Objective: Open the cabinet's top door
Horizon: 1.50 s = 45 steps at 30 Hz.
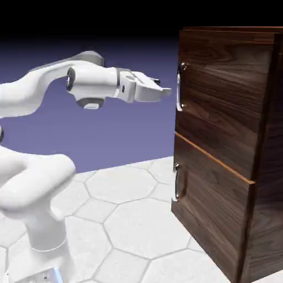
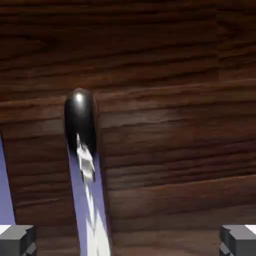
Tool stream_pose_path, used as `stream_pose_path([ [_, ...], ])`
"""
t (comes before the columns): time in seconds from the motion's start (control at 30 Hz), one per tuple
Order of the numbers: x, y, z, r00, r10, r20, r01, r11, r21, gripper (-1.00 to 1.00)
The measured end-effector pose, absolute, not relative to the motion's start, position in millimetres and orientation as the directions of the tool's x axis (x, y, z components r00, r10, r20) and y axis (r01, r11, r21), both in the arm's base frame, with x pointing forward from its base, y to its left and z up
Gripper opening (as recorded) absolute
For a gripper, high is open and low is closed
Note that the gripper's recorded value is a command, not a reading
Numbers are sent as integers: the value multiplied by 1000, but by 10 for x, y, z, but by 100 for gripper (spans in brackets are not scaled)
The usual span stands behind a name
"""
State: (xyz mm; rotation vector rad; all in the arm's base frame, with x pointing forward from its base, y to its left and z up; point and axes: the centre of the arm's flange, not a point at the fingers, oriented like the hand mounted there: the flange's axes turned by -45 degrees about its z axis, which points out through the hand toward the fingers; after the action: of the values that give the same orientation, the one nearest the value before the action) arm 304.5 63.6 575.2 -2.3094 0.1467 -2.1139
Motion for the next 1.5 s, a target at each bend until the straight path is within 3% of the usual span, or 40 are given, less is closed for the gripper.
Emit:
stream_pose_path([
  [0.23,3226,772,5545,0,0,1000,-49,-999,0,0],
  [0.37,3659,756,5548,0,1,1000,-49,-999,1,0],
  [0.4,3726,747,5545,0,0,1000,-49,-999,0,-100],
  [0.9,2607,84,5545,0,0,1000,303,-953,0,-100],
  [1.5,1845,-828,5545,0,0,1000,590,-807,0,-100],
])
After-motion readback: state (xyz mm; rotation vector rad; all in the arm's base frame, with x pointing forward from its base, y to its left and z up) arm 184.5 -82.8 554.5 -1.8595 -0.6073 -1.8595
